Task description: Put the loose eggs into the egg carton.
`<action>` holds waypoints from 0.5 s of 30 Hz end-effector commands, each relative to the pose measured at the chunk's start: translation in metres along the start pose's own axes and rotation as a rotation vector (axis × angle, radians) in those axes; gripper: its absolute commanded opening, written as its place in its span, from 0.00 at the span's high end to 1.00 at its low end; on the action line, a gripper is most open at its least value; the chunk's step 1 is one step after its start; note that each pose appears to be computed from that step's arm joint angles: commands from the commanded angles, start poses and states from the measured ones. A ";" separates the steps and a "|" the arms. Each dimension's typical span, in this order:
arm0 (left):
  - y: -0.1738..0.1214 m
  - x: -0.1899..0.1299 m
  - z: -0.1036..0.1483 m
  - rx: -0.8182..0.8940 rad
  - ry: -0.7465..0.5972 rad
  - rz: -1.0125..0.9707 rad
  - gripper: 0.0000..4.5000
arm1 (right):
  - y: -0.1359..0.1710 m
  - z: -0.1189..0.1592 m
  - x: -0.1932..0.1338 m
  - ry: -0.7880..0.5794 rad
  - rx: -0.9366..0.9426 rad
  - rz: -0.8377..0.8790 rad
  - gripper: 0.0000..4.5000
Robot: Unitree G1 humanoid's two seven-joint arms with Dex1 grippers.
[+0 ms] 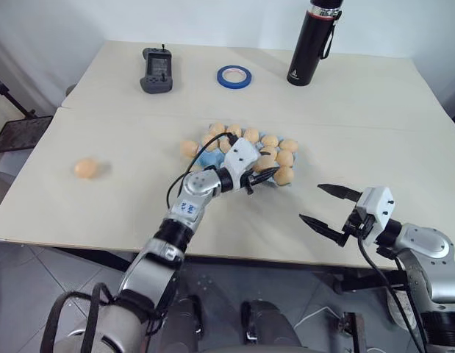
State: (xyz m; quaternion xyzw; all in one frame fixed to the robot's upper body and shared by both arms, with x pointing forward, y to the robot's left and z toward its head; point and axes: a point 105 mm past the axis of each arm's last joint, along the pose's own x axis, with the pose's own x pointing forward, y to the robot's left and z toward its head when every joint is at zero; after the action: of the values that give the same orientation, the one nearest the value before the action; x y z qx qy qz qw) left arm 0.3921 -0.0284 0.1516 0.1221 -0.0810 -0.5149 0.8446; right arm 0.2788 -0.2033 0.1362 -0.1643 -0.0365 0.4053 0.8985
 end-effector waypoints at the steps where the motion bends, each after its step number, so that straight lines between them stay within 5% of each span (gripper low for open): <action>1: 0.003 0.002 0.003 0.020 -0.023 -0.009 0.39 | 0.003 0.015 -0.002 -0.048 -0.039 -0.024 0.00; 6: 0.009 -0.009 0.003 0.031 -0.071 0.024 0.02 | 0.010 0.016 -0.005 -0.050 -0.027 -0.044 0.00; 10: 0.009 -0.028 0.014 0.081 -0.154 0.038 0.01 | 0.013 0.016 -0.006 -0.050 -0.020 -0.047 0.00; 15: 0.004 -0.095 0.023 0.192 -0.213 0.123 0.01 | 0.014 0.015 0.000 -0.053 -0.008 -0.017 0.00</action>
State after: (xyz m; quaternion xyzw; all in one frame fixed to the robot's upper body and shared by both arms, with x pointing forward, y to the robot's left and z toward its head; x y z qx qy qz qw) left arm 0.3567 0.0456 0.1482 0.1304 -0.1764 -0.4710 0.8544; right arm 0.2664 -0.1950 0.1362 -0.1555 -0.0448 0.3927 0.9053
